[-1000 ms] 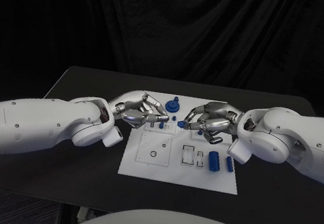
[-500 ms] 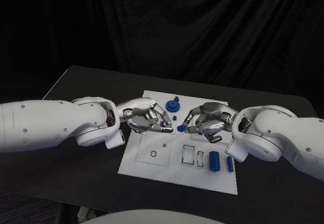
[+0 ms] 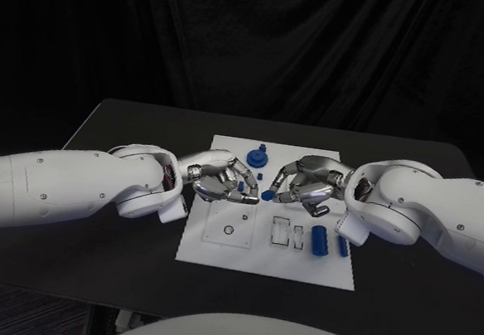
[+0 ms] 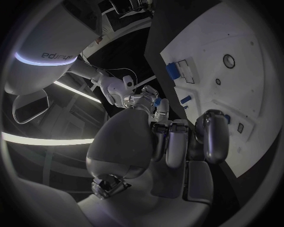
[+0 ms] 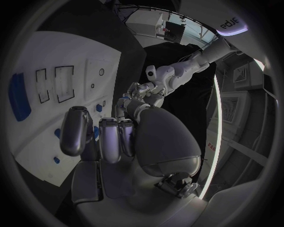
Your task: Assemble the parts on the task board
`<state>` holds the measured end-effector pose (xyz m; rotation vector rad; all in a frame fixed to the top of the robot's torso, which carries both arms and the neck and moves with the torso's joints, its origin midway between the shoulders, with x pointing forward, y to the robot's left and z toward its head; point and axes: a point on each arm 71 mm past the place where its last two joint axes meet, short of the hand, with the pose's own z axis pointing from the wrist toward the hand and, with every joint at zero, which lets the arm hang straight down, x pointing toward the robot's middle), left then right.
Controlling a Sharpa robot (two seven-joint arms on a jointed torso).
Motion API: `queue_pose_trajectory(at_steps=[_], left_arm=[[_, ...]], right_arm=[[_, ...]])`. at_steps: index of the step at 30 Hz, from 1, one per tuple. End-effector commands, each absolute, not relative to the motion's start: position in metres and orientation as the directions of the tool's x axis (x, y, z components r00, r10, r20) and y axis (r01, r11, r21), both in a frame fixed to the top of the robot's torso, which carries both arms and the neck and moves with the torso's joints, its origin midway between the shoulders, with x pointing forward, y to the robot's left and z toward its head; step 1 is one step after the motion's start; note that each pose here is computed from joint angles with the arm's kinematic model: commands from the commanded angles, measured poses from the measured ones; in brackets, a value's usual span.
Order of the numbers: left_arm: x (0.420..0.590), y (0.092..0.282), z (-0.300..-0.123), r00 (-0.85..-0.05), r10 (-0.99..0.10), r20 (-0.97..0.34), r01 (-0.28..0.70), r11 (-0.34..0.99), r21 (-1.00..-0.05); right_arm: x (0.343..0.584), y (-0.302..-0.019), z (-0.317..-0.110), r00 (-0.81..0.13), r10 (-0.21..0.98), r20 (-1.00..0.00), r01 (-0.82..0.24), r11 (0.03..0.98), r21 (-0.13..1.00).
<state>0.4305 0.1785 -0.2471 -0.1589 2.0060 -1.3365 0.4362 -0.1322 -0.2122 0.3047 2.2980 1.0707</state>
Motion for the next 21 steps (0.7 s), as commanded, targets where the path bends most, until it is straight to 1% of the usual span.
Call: queue_pose_trajectory(at_steps=[1, 11, 21], left_arm=[[0.430, 0.176, -0.248, -0.751, -0.437, -0.495, 0.276, 0.473, -0.837], [0.429, 0.169, -0.248, -0.757, -0.429, -0.493, 0.282, 0.466, -0.839], [0.429, 0.165, -0.246, -0.738, -0.447, -0.505, 0.306, 0.446, -0.841]], right_arm=[[0.434, -0.130, -0.213, -0.816, 0.432, -0.385, -0.026, 0.638, 0.770], [0.434, -0.128, -0.215, -0.823, 0.428, -0.373, -0.020, 0.635, 0.772], [0.433, -0.127, -0.219, -0.833, 0.419, -0.362, -0.009, 0.644, 0.765]])
